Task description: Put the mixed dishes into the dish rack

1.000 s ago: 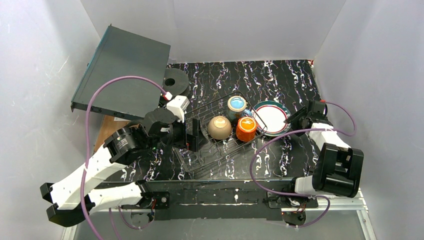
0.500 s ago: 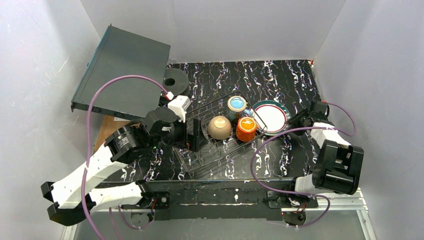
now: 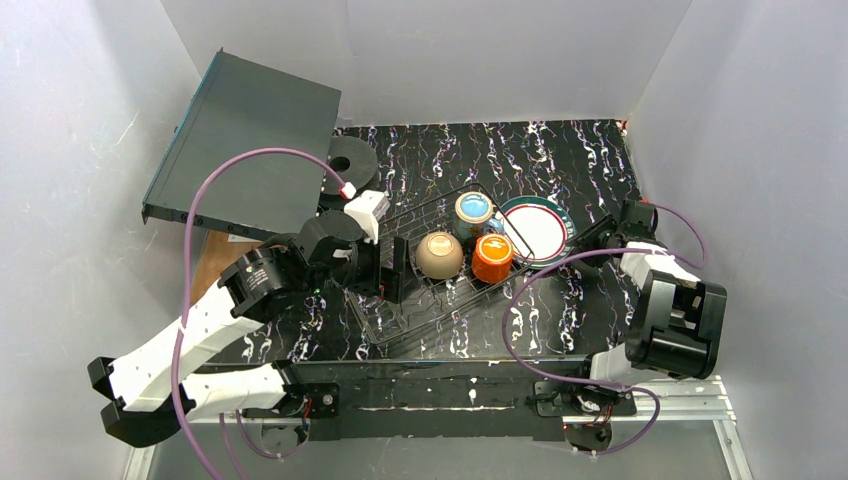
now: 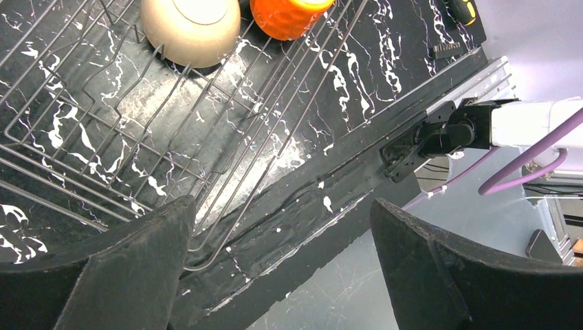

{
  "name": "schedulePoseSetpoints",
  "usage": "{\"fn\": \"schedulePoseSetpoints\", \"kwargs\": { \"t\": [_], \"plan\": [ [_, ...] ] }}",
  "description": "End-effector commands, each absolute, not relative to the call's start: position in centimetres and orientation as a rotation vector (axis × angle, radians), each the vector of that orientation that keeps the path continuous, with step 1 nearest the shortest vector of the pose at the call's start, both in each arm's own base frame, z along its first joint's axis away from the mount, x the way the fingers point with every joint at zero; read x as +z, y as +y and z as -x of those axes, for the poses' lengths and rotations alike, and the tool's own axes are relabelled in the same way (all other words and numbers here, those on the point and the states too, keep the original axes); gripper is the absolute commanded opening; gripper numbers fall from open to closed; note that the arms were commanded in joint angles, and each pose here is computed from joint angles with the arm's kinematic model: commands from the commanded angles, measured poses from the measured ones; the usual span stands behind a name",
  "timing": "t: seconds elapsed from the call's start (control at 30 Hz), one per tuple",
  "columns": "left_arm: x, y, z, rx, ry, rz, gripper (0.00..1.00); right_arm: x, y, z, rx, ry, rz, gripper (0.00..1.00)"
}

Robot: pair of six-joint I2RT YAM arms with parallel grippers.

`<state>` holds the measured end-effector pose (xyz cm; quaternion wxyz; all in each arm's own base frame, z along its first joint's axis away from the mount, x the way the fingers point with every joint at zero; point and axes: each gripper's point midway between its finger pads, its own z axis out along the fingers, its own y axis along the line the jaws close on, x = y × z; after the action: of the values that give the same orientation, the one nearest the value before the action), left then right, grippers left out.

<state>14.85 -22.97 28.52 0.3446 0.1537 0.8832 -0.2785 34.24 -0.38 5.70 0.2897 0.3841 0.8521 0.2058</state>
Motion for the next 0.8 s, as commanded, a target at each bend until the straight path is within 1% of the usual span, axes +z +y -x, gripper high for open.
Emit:
{"fn": "schedulePoseSetpoints", "kwargs": {
  "t": [0.0,0.4,0.5,0.77],
  "plan": [
    [29.5,-23.4,-14.8,-0.756,2.273,-0.416,0.98,6.4,-0.5,-36.0,0.599,2.242,-1.016,0.42],
    [29.4,-23.3,-14.7,-0.762,2.271,-0.415,0.98,4.6,-0.6,-35.9,0.591,2.303,-1.072,0.44],
    [29.5,-23.3,-14.7,-0.766,2.267,-0.417,0.98,3.8,-0.7,-36.0,0.581,2.357,-1.075,0.48],
    [29.2,-23.1,-14.6,-0.762,2.272,-0.418,0.98,3.3,0.0,-36.5,0.637,2.390,-1.013,0.45]
  ]
}}
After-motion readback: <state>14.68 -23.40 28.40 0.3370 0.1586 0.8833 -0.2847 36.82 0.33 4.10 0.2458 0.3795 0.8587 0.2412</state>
